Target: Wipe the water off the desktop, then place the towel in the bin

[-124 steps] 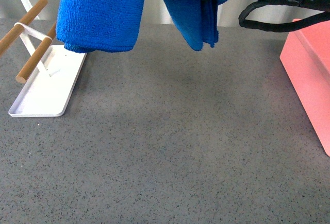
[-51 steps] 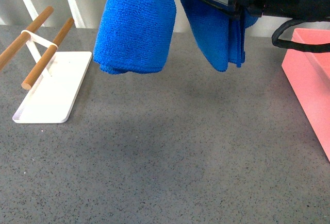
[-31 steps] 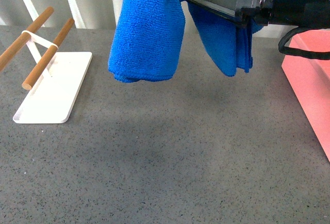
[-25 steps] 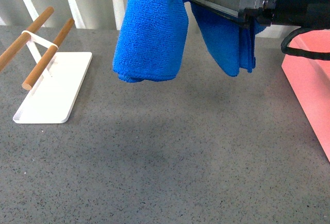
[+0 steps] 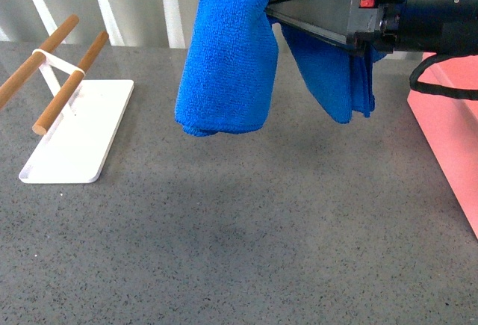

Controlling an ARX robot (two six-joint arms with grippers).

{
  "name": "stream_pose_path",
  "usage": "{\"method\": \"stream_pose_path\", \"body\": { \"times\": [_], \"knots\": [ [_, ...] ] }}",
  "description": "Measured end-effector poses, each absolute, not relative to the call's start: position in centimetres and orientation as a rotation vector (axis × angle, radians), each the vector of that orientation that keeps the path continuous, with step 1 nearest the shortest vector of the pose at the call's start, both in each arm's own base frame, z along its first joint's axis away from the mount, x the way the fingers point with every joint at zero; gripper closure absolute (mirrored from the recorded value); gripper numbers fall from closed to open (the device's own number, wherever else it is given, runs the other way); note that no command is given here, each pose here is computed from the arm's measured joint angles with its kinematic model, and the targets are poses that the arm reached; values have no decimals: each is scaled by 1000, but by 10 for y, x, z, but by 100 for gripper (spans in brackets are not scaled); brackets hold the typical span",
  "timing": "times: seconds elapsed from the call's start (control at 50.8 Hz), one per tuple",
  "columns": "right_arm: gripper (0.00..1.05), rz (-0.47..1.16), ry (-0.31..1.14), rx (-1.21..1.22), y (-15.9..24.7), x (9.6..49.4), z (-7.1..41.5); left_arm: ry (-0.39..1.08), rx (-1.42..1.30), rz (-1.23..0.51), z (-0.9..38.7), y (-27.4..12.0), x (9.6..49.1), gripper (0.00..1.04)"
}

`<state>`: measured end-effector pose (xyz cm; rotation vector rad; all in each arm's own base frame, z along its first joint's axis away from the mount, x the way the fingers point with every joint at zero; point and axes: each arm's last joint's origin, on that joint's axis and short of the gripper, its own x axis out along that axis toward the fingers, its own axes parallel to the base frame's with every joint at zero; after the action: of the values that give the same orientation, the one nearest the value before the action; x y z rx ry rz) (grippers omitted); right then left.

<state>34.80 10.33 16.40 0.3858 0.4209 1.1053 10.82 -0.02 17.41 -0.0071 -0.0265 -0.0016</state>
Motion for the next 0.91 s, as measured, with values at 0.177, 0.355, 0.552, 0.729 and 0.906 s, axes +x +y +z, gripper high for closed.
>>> {"method": "stream_pose_path", "body": {
  "times": [0.177,0.355,0.552,0.729,0.906],
  "knots": [
    [100,1088,463,370,98,352,160,-21,-7,-2,171,0,97,101],
    [100,1068,491,345,95,357,156,-20,-7,-2,171,0,97,99],
    [100,896,684,180,96,373,135,-20,-7,-2,171,0,97,58],
    [100,732,970,-39,102,391,97,-20,-7,-2,171,0,97,22],
    [100,627,1145,-228,102,402,55,-19,-6,-2,171,0,97,7]
  ]
}}
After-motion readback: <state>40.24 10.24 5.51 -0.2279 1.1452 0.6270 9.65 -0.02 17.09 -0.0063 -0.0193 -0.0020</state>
